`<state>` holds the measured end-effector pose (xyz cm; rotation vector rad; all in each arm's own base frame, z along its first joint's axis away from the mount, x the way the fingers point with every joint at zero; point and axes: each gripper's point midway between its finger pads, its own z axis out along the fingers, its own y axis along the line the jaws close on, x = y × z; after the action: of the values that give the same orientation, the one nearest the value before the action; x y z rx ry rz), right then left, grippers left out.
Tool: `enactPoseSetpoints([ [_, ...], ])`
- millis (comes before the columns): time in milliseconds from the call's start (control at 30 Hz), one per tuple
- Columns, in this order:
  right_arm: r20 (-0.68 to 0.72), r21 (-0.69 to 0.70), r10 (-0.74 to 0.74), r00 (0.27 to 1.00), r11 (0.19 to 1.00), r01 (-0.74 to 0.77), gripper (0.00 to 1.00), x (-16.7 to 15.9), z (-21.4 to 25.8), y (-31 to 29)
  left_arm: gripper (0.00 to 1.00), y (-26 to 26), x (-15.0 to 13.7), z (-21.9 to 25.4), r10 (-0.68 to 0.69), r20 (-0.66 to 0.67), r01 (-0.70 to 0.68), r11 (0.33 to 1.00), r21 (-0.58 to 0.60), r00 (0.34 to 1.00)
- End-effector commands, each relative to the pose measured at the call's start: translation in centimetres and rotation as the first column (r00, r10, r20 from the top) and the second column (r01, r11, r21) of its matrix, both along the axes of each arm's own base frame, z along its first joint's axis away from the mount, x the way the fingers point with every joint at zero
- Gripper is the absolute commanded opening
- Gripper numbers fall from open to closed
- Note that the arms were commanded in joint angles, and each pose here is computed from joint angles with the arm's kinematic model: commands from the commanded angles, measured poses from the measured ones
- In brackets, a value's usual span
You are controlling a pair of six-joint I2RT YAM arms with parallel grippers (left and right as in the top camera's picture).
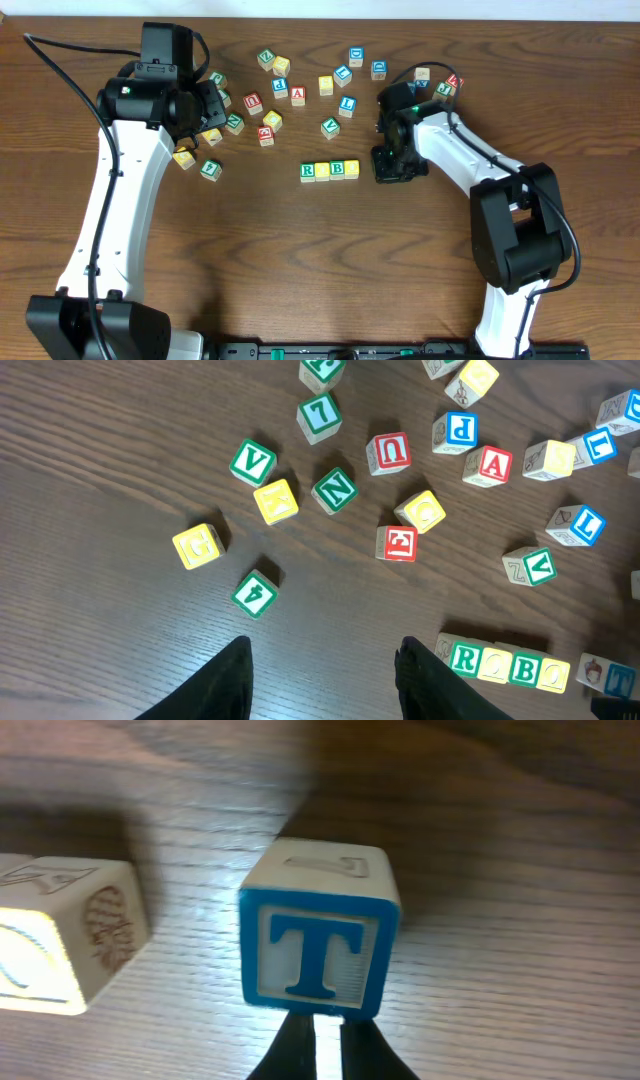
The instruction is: Spell out ROBOT
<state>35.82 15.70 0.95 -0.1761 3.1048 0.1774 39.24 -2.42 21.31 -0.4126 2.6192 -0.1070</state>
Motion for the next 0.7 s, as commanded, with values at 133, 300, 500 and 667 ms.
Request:
enactPoseSetpoints([
  [133,-0.032,0.004,0.010,0.999,1.000,-0.009,0.01,-0.7,0.8,0.7,0.46,0.1,-0.2,-0.8,-0.006,-0.022,0.006,1.000,0.009,1.000],
  [300,-0.005,-0.015,-0.037,0.999,0.999,0.037,0.01,0.2,3.9,-0.8,0.46,0.1,-0.2,-0.8,-0.006,-0.021,0.006,1.000,0.009,1.000],
  [500,0.068,-0.076,-0.189,0.980,0.978,0.194,0.05,2.1,4.2,-3.8,0.46,0.1,-0.2,-0.8,-0.006,-0.021,0.006,1.000,0.009,1.000],
  [667,0.108,-0.060,-0.265,0.958,0.960,0.273,0.04,3.2,2.4,-3.9,0.46,0.1,-0.2,-0.8,-0.006,-0.021,0.006,1.000,0.009,1.000],
])
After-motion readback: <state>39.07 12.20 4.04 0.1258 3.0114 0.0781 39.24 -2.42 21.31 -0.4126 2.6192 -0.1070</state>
